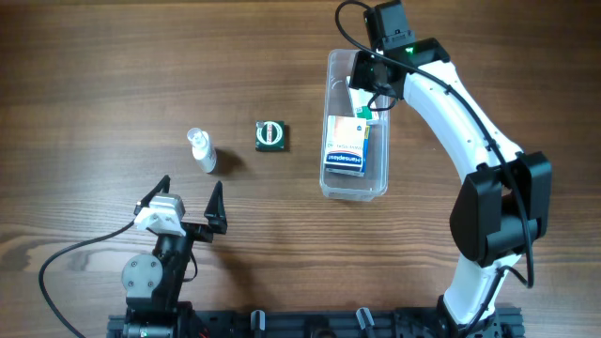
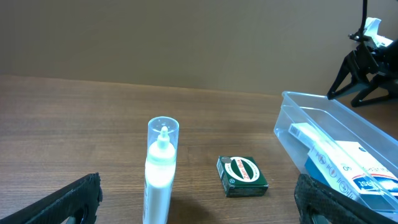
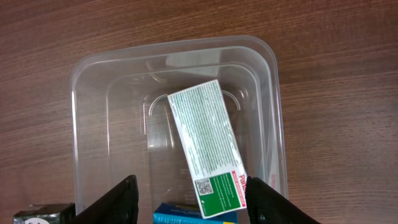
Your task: Pack container
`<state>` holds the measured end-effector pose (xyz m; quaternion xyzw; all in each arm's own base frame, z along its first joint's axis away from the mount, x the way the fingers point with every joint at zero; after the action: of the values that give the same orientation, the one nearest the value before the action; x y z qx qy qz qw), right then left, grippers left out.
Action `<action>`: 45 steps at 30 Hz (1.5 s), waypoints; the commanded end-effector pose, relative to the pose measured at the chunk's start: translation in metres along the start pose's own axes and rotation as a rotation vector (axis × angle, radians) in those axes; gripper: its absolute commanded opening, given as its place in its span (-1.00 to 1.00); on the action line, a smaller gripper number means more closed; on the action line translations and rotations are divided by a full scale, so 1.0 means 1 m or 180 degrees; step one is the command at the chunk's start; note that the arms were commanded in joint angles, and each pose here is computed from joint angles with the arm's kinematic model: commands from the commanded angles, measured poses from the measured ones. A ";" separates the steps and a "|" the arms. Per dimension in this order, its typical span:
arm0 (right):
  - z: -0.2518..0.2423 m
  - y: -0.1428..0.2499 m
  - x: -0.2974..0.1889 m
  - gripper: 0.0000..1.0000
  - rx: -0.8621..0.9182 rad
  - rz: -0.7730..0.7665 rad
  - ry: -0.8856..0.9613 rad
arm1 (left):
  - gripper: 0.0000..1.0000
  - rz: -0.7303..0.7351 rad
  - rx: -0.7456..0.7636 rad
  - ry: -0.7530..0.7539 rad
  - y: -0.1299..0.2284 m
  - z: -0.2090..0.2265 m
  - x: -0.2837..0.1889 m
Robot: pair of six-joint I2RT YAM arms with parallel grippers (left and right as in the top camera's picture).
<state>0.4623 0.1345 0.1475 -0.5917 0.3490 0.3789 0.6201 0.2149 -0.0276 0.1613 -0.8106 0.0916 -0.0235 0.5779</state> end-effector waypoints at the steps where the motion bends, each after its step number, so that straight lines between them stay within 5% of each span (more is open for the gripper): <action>1: 0.000 0.003 0.005 0.13 -0.0099 0.0018 0.0072 | 1.00 0.0015 0.0057 -0.0012 0.001 0.002 0.000; 10: 0.005 -0.011 -0.034 0.40 -0.0073 -0.0221 -0.0111 | 0.99 0.0015 0.0056 -0.0012 0.001 0.002 0.000; 13: -0.001 -0.025 -0.072 0.99 -0.0019 -0.0501 -0.0147 | 1.00 0.0015 0.0056 -0.0012 0.001 0.002 0.000; 19: -0.086 -0.041 -0.142 0.99 0.0669 -0.0954 0.0397 | 1.00 0.0015 0.0056 -0.0012 0.001 0.002 0.000; 28: -0.224 0.010 -0.113 0.99 0.2209 -0.0254 0.1020 | 1.00 0.0015 0.0056 -0.0012 0.001 0.002 0.000; 35: -0.263 0.031 -0.068 0.99 0.2735 0.0130 0.0955 | 0.99 0.0015 0.0057 -0.0012 0.001 0.002 0.000; 45: -0.269 0.036 -0.053 1.00 0.2741 0.0220 0.0972 | 1.00 0.0013 0.0057 -0.0012 0.001 0.002 0.000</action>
<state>0.4087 -0.1398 0.1680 -0.3288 0.5805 0.1249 0.7344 0.2149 -0.0276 0.1613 -0.8106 0.0914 -0.0234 0.5779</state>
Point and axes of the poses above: each gripper's point midway between its finger pads, its own x axis out along the fingers, its own z axis along the line the jaws close on, y = z × x, the point moved 3 cm from there along -x, back along the fingers, and after that the axes turned 10 degrees about -x, right-handed, at the moved point
